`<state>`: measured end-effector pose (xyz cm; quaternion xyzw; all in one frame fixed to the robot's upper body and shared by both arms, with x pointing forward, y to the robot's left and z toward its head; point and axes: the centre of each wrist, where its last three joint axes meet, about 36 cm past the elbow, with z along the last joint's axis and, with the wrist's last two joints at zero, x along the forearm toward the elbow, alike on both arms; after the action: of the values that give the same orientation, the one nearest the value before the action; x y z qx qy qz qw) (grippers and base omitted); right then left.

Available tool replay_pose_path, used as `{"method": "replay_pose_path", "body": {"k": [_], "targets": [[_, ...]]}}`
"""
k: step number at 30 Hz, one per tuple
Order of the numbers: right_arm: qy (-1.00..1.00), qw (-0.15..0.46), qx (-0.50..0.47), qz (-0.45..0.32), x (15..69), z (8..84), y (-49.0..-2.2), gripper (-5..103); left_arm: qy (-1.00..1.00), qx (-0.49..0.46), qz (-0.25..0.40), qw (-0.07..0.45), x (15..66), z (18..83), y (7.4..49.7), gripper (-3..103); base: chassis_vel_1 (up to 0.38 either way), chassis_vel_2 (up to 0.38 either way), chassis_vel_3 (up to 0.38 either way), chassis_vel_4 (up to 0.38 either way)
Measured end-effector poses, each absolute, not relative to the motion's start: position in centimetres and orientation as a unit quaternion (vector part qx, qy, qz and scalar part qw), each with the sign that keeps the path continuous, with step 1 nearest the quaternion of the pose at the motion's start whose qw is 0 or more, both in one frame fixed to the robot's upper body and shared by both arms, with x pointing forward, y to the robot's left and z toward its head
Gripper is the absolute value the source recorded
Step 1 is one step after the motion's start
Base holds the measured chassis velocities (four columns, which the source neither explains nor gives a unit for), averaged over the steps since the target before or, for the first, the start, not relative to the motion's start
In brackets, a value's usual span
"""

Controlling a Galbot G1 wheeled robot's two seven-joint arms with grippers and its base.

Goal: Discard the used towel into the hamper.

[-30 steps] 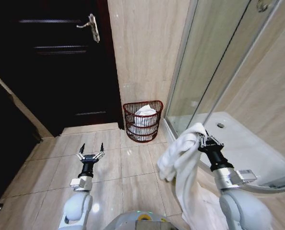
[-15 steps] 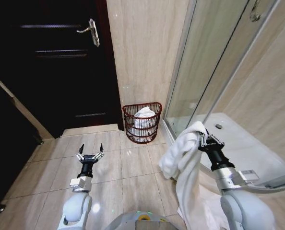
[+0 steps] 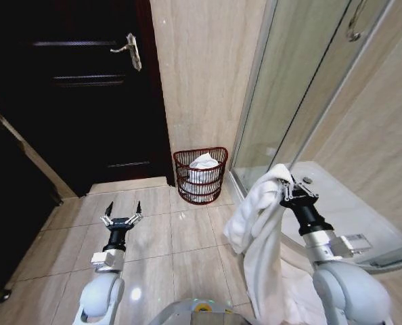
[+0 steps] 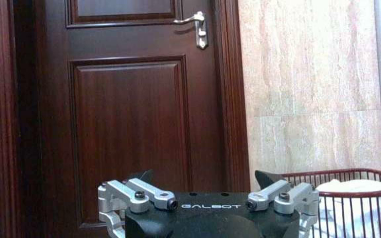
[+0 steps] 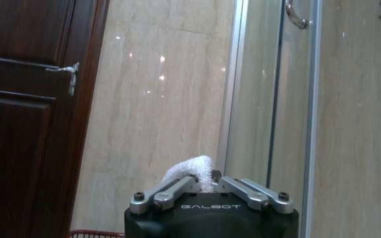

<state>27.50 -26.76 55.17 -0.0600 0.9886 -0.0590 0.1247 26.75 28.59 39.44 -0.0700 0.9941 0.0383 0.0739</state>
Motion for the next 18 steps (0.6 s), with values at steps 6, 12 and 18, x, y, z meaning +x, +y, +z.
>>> {"method": "replay_pose_path", "body": {"k": [6, 12, 18], "targets": [[0.988, 0.128, -0.063, -0.057, 27.42, 55.12, -26.80, 2, 0.994, -0.072, 0.040, 0.075, 26.62, 39.49, 28.24, 100, 0.000, 0.000, 0.000, 0.000], [0.987, 0.137, -0.066, -0.056, 27.52, 55.55, -26.74, 2, 0.994, -0.071, 0.043, 0.077, 26.30, 39.82, 28.21, 100, 0.000, 0.000, 0.000, 0.000], [0.987, 0.140, -0.066, -0.054, 27.59, 55.65, -26.78, 2, 0.993, -0.072, 0.043, 0.081, 26.01, 40.36, 28.26, 100, 0.000, 0.000, 0.000, 0.000]]}}
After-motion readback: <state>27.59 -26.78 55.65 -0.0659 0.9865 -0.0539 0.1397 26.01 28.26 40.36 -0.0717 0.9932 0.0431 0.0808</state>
